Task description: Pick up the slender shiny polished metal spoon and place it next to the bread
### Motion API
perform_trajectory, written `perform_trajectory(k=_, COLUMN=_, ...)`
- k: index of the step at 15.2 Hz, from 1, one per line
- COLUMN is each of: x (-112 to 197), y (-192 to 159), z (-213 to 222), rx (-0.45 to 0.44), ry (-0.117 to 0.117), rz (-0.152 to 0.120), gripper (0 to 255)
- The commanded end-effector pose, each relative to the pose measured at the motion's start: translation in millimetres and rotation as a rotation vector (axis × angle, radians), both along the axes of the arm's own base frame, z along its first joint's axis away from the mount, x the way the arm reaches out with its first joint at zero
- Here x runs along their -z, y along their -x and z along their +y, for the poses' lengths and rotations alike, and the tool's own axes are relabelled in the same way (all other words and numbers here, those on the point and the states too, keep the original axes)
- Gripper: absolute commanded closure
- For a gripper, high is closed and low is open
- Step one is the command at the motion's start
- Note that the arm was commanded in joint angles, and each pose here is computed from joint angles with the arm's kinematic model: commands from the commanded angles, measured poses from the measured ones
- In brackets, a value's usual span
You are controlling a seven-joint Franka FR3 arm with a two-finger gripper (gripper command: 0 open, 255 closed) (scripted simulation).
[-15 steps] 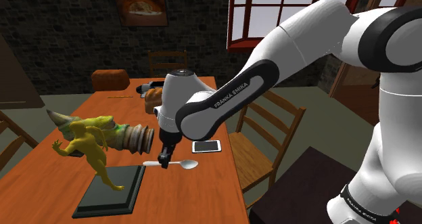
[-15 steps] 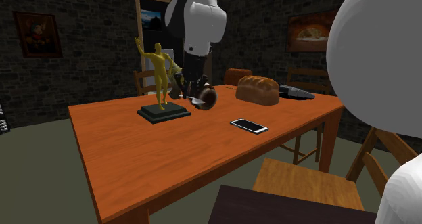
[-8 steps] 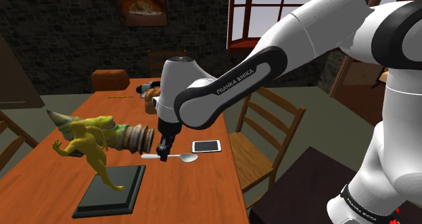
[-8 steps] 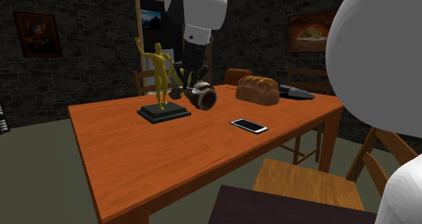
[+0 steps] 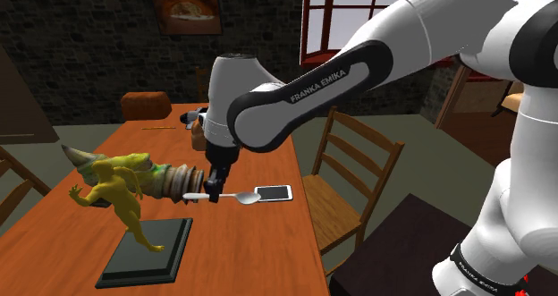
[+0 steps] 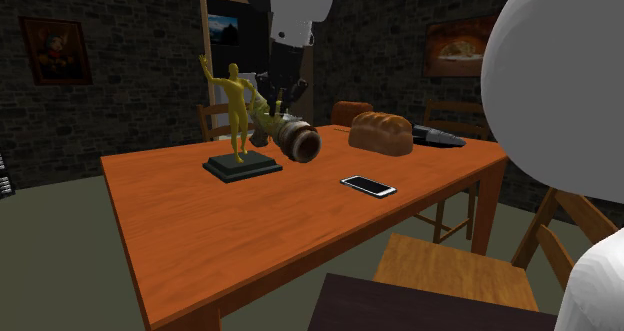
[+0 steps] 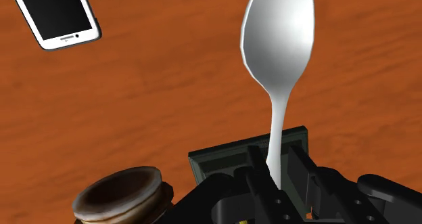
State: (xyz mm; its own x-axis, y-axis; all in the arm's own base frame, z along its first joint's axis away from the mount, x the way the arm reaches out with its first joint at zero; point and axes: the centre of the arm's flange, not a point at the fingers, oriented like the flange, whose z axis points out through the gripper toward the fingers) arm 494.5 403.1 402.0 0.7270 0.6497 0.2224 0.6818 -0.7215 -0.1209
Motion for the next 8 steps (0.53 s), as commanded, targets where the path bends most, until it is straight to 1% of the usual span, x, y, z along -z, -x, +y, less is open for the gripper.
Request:
perform_trajectory(k=1, x=-11, y=-1, z=0, rx=0.0, ry=0.0, rz=0.0, gripper=255)
perform_trajectory(k=6, x=-35, y=-1, z=0, rx=0.0, ry=0.0, rz=0.0, gripper=255)
perform_trajectory(k=8, x=-35, y=-22, z=-16, rx=0.0, ry=0.0, rz=0.0, gripper=255)
